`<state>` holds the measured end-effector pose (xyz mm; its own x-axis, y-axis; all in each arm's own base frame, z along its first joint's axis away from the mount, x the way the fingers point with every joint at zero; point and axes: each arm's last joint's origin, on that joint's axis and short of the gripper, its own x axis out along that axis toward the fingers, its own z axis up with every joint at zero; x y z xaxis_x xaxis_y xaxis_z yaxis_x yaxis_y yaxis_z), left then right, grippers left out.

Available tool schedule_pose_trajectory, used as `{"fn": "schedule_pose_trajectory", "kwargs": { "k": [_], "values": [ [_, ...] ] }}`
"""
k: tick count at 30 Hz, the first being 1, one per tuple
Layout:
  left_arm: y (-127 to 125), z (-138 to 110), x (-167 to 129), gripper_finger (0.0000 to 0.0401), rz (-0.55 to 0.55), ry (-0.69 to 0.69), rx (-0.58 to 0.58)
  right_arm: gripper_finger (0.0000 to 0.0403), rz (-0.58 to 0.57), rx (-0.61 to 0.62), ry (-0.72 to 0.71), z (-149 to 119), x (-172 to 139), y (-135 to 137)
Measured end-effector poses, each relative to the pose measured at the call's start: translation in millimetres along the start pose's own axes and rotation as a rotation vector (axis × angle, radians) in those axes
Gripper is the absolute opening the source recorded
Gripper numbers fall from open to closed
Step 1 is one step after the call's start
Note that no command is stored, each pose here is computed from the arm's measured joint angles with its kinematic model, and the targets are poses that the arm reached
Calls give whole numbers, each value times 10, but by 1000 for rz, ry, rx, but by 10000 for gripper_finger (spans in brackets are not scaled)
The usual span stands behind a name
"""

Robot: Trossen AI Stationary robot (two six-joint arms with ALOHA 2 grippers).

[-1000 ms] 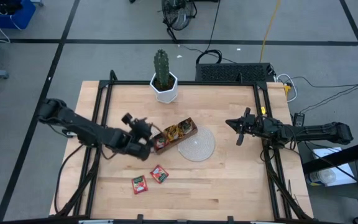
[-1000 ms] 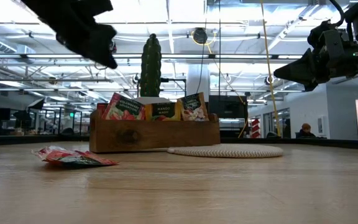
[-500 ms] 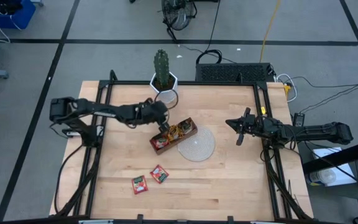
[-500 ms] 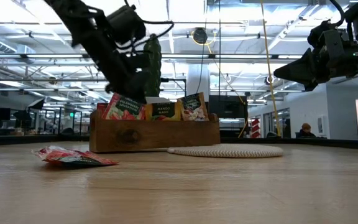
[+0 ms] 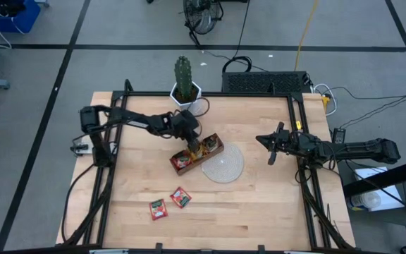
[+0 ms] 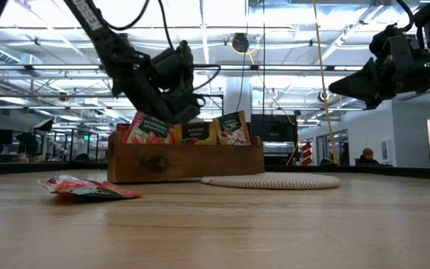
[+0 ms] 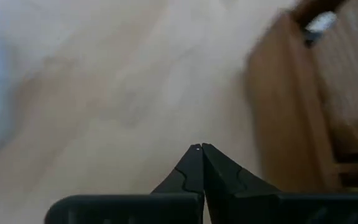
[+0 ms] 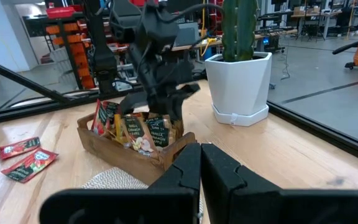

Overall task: Pick & Place Tea
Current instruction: Adjust the wooden organizer, then put the red tea bag into the left section of the wooden organizer

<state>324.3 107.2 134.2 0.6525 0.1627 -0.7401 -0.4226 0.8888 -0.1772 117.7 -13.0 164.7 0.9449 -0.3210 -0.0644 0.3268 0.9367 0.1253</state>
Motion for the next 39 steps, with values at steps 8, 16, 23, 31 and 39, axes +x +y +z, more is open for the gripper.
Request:
{"fn": "schedule_pose_trajectory", "kwargs": {
  "k": [8,16,23,31,39],
  "values": [
    [-152,133,193,5,-79,-5,105,0,0,0,0,0,0,0],
    [-265,308,139,4,-240,-46,208,0,0,0,0,0,0,0],
    [-292,296,130,3,-341,-26,227,0,0,0,0,0,0,0],
    [-313,290,121,4,-424,-14,229,0,0,0,0,0,0,0],
    [-341,381,-123,8,-422,-33,244,0,0,0,0,0,0,0]
  ]
}}
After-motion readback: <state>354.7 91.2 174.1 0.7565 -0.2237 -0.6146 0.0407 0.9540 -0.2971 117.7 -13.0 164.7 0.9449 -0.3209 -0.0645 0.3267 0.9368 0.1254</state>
